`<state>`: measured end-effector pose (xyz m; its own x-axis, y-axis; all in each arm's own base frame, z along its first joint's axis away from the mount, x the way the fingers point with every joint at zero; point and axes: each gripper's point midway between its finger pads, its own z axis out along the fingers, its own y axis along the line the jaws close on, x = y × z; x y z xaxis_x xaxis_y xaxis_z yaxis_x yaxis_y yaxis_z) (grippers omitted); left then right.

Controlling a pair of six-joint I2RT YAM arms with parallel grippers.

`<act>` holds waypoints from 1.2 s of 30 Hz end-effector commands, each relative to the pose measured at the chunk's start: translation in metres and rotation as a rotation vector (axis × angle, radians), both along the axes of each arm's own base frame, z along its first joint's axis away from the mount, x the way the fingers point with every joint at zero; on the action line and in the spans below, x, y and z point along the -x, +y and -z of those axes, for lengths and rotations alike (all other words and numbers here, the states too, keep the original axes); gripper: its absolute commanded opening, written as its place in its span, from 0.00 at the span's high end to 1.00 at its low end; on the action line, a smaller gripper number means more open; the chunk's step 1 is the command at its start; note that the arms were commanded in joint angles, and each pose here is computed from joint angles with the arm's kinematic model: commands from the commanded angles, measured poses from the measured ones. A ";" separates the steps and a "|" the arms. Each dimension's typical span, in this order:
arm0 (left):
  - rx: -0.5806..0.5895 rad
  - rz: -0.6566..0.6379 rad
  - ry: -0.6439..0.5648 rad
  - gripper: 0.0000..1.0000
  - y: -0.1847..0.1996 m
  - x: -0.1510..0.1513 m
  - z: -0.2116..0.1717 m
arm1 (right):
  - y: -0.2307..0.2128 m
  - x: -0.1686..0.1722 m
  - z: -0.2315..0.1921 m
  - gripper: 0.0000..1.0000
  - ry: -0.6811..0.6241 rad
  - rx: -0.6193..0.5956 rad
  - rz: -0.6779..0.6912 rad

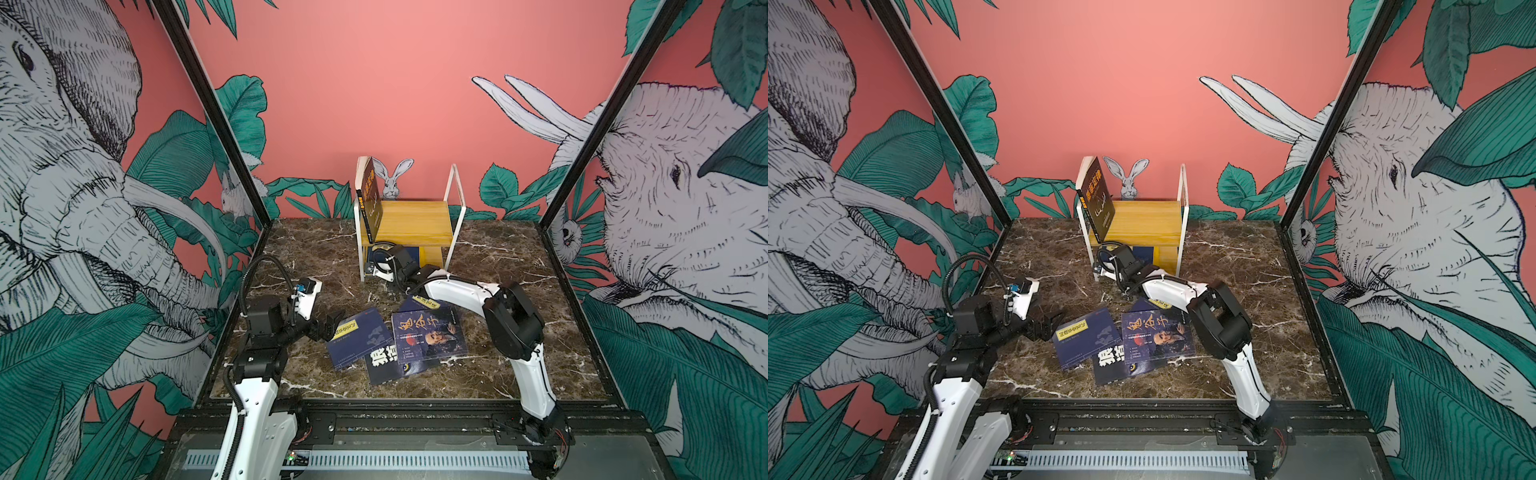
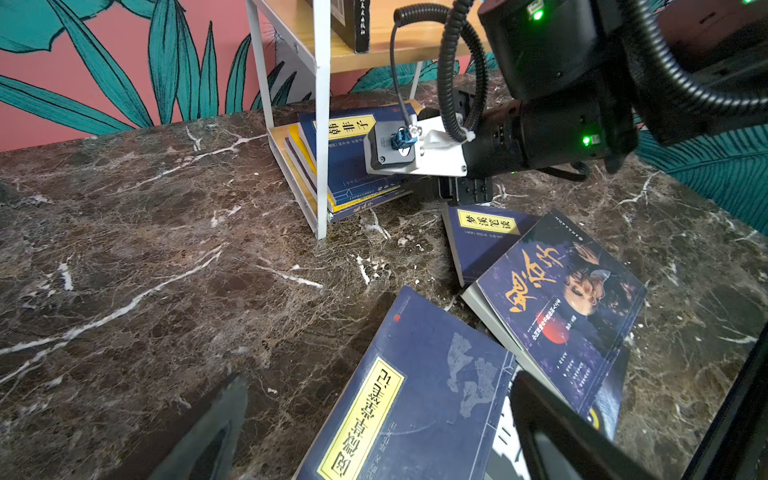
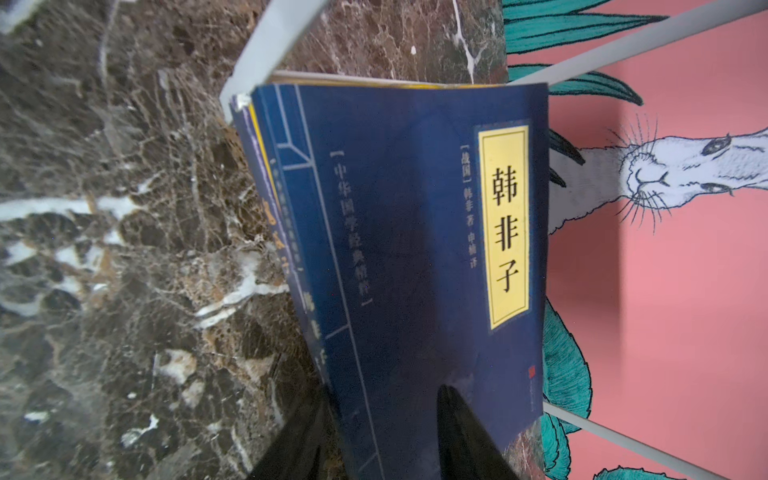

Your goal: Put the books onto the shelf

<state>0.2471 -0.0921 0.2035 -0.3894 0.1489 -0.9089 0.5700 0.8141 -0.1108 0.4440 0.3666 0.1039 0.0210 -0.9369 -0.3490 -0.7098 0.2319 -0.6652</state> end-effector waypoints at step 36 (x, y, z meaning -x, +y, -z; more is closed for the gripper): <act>0.002 0.014 -0.016 0.01 -0.001 0.002 0.000 | 0.004 -0.011 -0.023 0.52 -0.008 -0.066 0.010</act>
<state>0.2467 -0.0925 0.2041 -0.3874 0.1481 -0.9099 0.5725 0.8123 -0.1115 0.4526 0.3664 0.1169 0.0099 -0.9257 -0.3780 -0.7018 0.2629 -0.6621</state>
